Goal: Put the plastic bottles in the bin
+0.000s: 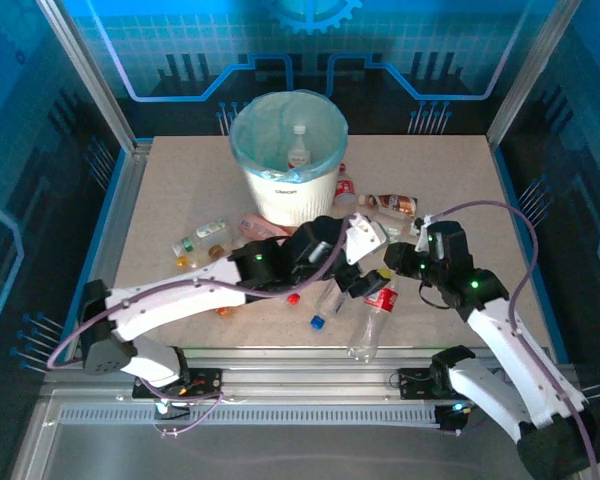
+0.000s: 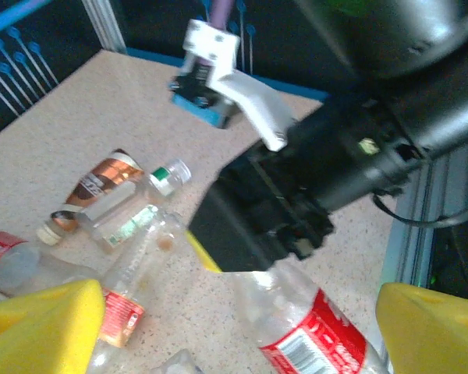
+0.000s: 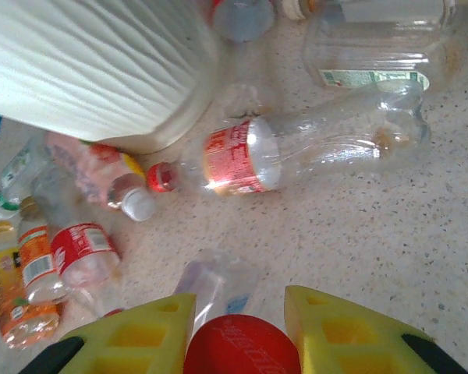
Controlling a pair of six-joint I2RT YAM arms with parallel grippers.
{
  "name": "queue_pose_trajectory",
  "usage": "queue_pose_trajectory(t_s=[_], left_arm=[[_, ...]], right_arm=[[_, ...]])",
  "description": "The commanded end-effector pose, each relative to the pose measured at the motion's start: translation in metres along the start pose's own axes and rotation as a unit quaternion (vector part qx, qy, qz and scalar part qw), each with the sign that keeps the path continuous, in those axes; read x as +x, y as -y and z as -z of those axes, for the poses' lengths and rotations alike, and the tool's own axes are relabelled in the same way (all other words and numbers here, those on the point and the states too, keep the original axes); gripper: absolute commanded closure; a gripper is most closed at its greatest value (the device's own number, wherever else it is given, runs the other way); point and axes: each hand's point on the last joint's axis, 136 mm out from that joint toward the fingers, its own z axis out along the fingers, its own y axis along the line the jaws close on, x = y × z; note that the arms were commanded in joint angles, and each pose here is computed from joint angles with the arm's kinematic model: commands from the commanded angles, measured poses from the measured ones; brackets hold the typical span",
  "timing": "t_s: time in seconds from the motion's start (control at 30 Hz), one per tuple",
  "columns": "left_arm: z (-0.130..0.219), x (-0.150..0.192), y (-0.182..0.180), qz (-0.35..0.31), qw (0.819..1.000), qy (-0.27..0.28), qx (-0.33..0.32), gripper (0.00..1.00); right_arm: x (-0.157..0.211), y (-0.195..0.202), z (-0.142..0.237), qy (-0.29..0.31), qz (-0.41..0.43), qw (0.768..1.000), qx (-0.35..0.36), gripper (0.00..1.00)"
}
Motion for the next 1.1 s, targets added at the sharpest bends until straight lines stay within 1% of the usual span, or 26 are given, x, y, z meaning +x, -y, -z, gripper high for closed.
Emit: queue_pose_trajectory(t_s=[0.0,0.17,0.27,0.5,0.57,0.67,0.73,0.9,1.07], left_arm=[[0.031,-0.006,-0.013,0.038,0.999,0.019,-0.032,0.09],[0.063,-0.012,-0.023,0.08,0.995,0.04,-0.049,0.08],[0.081,-0.014,-0.029,0.1,0.992,0.046,-0.062,0.07],[0.115,-0.002,-0.045,0.14,0.985,0.046,-0.095,0.07],[0.129,-0.001,-0.049,0.147,0.982,0.052,-0.103,0.08],[0.149,-0.002,-0.056,0.159,0.978,0.065,-0.117,0.07],[0.161,-0.003,-0.06,0.165,0.976,0.073,-0.124,0.08],[0.185,-0.004,-0.071,0.178,0.969,0.083,-0.148,0.08],[0.203,-0.003,-0.083,0.175,0.965,0.074,-0.18,0.07]], right_arm=[[0.001,-0.006,0.034,0.007,0.019,1.0,0.018,0.9],[-0.015,-0.037,0.077,0.041,0.069,0.997,-0.021,0.9],[-0.026,-0.056,0.097,0.055,0.094,0.993,-0.047,0.9],[-0.053,-0.096,0.132,0.085,0.138,0.982,-0.093,0.91],[-0.062,-0.107,0.143,0.097,0.149,0.979,-0.104,0.92],[-0.077,-0.123,0.159,0.118,0.162,0.972,-0.12,0.98],[-0.089,-0.133,0.168,0.133,0.169,0.968,-0.129,1.0],[-0.121,-0.163,0.181,0.173,0.186,0.955,-0.15,1.0],[-0.167,-0.21,0.193,0.227,0.207,0.933,-0.186,1.0]])
